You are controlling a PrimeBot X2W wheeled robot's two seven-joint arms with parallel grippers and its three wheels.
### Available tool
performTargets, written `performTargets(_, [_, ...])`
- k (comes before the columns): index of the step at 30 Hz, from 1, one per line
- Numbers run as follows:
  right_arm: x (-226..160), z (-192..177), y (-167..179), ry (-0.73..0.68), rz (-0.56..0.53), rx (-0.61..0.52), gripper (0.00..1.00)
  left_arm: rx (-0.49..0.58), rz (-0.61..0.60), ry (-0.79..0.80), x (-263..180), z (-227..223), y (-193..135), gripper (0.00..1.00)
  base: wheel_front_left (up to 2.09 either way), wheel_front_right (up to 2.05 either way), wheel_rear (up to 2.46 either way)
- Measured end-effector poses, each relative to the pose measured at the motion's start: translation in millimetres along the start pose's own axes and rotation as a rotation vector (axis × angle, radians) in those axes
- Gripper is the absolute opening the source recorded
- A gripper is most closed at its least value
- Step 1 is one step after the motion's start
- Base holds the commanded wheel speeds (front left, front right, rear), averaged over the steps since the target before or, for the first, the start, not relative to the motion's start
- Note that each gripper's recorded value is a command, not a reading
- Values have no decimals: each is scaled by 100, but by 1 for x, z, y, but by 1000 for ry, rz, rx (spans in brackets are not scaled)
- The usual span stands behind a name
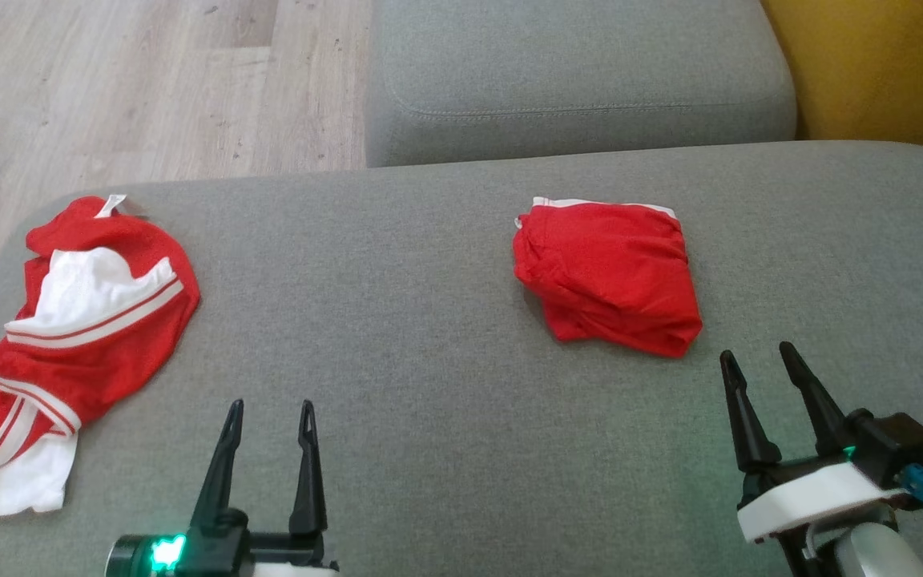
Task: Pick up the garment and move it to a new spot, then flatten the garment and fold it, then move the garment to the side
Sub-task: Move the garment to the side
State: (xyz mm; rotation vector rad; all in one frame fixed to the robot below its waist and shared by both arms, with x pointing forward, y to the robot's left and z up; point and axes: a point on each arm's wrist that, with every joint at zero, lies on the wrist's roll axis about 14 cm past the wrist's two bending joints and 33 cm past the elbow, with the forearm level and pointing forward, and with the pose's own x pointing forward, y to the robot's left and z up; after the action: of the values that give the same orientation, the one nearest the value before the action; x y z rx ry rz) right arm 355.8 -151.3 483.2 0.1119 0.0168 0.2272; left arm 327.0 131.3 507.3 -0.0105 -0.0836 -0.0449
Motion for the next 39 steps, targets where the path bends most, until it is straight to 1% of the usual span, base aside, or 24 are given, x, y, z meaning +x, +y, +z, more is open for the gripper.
performTargets(19, [-2, -3, -2, 9, -9, 4, 100, 4, 2, 16, 1, -5, 3, 100, 0, 0, 0])
performTargets(28, [3, -26, -2, 79, -8, 18, 100, -8, -6, 50, 8, -15, -1, 100, 0, 0, 0])
performTargets(30, [14, -30, -9, 95, -18, 15, 100, -13, -9, 53, 14, -17, -3, 100, 0, 0, 0])
performTargets(31, [33, -30, -20, 103, -35, 7, 100, -16, -11, 49, 25, -16, -4, 100, 0, 0, 0])
performTargets(35, [80, -28, -45, 137, -85, 47, 100, -22, -27, 53, 48, -22, -9, 100, 0, 0, 0])
performTargets(37, [101, -34, -53, 186, -97, 71, 100, -25, -35, 68, 56, -29, -12, 100, 0, 0, 0])
performTargets(39, [114, -49, -57, 262, -106, 108, 100, -28, -42, 86, 61, -36, -15, 100, 0, 0, 0])
